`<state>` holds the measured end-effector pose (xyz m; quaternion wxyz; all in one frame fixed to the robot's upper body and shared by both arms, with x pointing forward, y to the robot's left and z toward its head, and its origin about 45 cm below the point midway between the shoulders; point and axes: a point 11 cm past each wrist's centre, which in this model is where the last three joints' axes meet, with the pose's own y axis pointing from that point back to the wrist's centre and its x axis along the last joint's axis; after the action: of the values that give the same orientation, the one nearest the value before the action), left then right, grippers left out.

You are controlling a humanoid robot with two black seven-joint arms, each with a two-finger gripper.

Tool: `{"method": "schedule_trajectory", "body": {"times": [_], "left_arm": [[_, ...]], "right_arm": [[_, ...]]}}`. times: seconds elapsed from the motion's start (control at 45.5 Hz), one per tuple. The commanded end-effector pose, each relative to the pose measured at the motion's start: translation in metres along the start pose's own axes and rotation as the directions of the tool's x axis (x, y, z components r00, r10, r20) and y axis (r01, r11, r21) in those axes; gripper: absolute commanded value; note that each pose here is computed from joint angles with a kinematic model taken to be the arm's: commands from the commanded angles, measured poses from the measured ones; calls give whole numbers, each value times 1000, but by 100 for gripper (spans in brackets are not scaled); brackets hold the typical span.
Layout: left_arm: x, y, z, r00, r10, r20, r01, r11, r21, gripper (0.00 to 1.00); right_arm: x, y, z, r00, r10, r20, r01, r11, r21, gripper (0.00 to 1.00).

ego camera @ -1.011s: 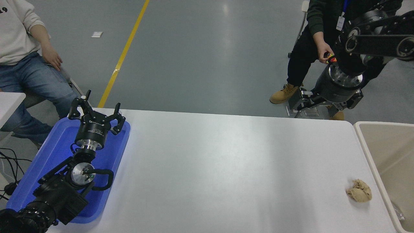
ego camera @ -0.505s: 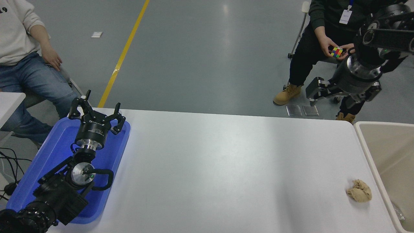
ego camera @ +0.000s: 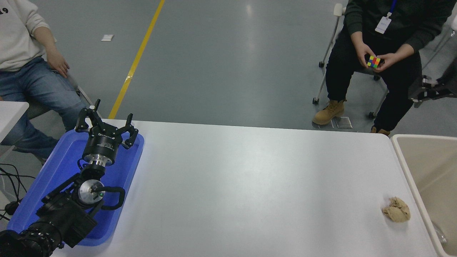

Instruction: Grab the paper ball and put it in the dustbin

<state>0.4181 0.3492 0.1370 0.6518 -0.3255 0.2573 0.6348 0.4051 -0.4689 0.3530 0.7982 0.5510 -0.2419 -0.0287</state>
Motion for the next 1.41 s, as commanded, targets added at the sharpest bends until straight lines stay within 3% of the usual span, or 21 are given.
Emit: {"method": "schedule_trajectory", "body": {"times": [0.0,0.198,0.769,1.385], "left_arm": [[0,0,0,1000,0,1,0,1000,1,100],[0,0,0,1000,0,1,0,1000,1,100],[0,0,0,1000,0,1,0,1000,1,100],[0,0,0,1000,0,1,0,1000,1,100]], "right_arm": [[-22,-31,22,996,-75,50,75,997,-11,100],[-55,-69,19,983,-172,70,170,985,34,100],[-134,-187,17,974,29,225,-28,1000,-8,100],[-186,-220,-7,947,-35,320,17,998,59,100]]}}
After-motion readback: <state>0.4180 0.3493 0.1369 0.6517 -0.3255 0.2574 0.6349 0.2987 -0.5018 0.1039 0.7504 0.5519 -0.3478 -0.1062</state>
